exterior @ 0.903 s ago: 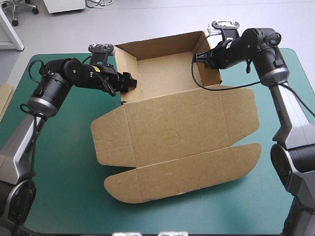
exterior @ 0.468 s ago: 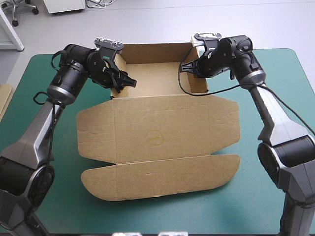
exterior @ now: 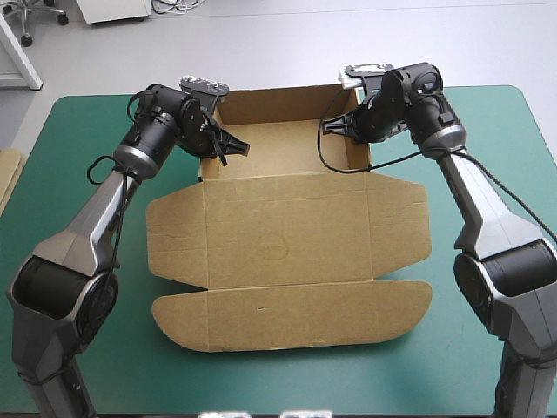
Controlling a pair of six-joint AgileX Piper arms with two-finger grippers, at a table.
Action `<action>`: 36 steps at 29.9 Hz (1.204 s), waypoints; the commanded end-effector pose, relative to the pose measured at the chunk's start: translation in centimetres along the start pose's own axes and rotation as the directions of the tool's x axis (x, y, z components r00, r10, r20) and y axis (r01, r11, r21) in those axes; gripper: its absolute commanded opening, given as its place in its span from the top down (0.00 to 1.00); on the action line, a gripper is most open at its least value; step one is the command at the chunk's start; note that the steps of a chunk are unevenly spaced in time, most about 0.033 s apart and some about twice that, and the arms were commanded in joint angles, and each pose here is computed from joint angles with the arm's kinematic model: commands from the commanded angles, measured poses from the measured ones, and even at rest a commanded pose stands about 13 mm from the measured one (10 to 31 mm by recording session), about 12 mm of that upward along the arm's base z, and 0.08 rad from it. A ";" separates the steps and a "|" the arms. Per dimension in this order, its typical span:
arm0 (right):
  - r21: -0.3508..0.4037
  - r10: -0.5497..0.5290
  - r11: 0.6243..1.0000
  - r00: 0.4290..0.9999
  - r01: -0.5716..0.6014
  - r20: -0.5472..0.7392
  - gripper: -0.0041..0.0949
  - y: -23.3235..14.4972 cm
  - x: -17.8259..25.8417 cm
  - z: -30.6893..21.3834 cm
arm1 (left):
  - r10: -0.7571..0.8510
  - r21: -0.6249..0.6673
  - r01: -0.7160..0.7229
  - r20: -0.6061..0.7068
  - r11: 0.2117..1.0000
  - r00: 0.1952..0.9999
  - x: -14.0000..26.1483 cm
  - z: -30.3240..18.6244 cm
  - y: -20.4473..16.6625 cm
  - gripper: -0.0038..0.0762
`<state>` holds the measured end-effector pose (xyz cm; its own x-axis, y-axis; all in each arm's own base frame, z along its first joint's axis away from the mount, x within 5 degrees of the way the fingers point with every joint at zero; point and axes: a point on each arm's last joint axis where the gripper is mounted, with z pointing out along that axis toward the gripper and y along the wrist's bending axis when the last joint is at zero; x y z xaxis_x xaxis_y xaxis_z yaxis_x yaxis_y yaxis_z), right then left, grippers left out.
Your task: Fold the box
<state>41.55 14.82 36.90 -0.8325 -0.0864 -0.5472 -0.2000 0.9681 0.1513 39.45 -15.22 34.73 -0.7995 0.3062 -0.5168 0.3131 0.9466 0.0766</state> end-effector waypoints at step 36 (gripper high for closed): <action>0.082 -0.106 0.990 0.987 0.117 -0.123 0.96 -1.2 0.6 7.4 | 0.083 -0.099 -0.090 -0.077 0.991 0.994 0.6 9.2 -0.1 0.96</action>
<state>45.57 15.76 27.27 -0.9146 -0.1493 -0.3758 -0.1877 0.9799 0.0675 43.30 -16.65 25.12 -0.8668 0.2984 -0.3994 0.2886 0.9536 0.0859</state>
